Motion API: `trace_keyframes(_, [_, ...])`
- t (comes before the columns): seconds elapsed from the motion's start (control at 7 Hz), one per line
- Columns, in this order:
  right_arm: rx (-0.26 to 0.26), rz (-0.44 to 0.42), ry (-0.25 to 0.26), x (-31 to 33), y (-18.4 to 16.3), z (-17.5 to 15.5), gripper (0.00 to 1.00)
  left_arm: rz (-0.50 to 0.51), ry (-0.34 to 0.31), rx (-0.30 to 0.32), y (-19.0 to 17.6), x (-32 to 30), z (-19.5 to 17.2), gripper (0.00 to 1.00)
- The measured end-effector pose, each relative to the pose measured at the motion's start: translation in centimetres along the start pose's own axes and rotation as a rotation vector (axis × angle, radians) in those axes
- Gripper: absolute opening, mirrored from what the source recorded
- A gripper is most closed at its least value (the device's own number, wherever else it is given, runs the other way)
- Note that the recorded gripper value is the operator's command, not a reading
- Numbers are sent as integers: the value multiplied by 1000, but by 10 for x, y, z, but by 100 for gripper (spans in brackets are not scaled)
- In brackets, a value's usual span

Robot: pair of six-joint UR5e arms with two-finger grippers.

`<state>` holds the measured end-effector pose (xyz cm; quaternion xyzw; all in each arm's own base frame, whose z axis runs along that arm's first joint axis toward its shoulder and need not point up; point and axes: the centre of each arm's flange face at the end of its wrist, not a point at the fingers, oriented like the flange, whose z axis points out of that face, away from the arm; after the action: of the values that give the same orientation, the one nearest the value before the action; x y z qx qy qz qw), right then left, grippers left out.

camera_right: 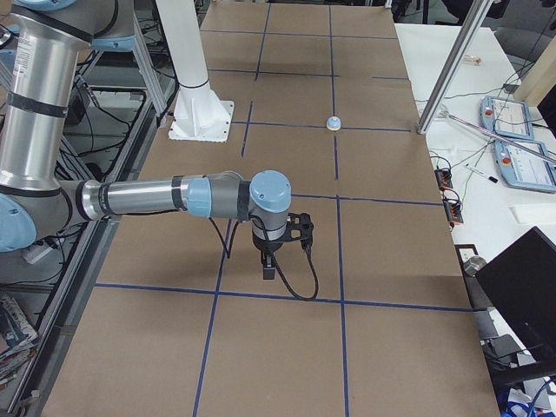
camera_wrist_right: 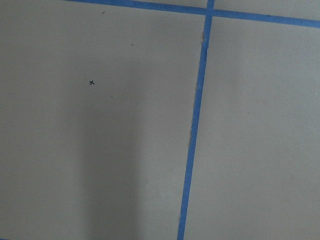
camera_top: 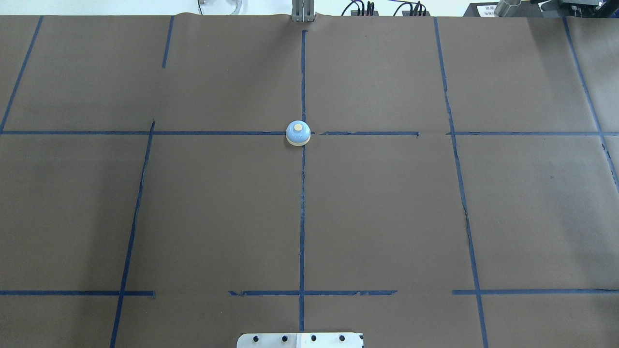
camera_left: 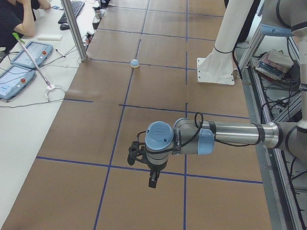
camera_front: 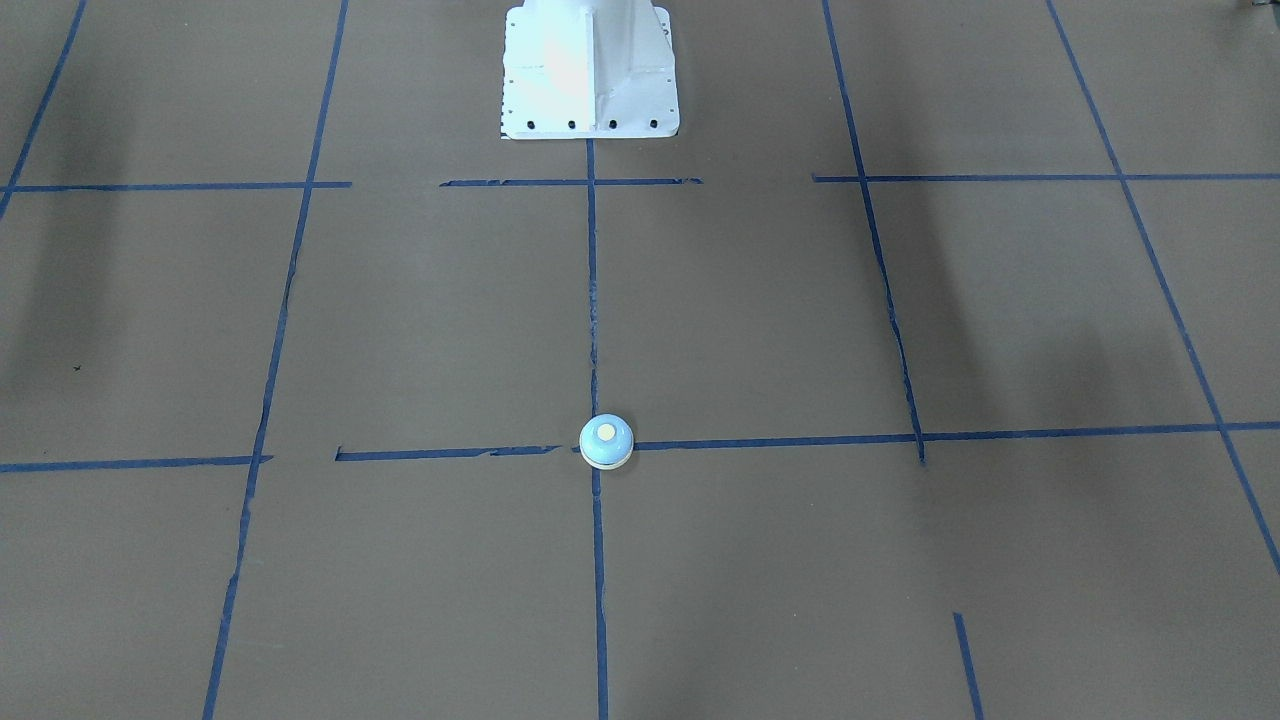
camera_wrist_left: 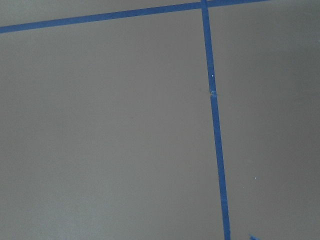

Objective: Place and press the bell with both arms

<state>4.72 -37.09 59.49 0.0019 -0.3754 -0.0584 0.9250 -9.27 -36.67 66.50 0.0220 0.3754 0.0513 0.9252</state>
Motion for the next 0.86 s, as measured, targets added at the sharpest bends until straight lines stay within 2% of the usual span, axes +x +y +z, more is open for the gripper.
trace_keyframes(0.57, [4, -3, 2, -1, -1, -2, 100, 1, 0, 2, -1, 0, -1, 100])
trace_keyframes(0.86, [30, -48, 2, -24, -22, -9, 100, 3, 0, 2, -2, 1, -1, 100])
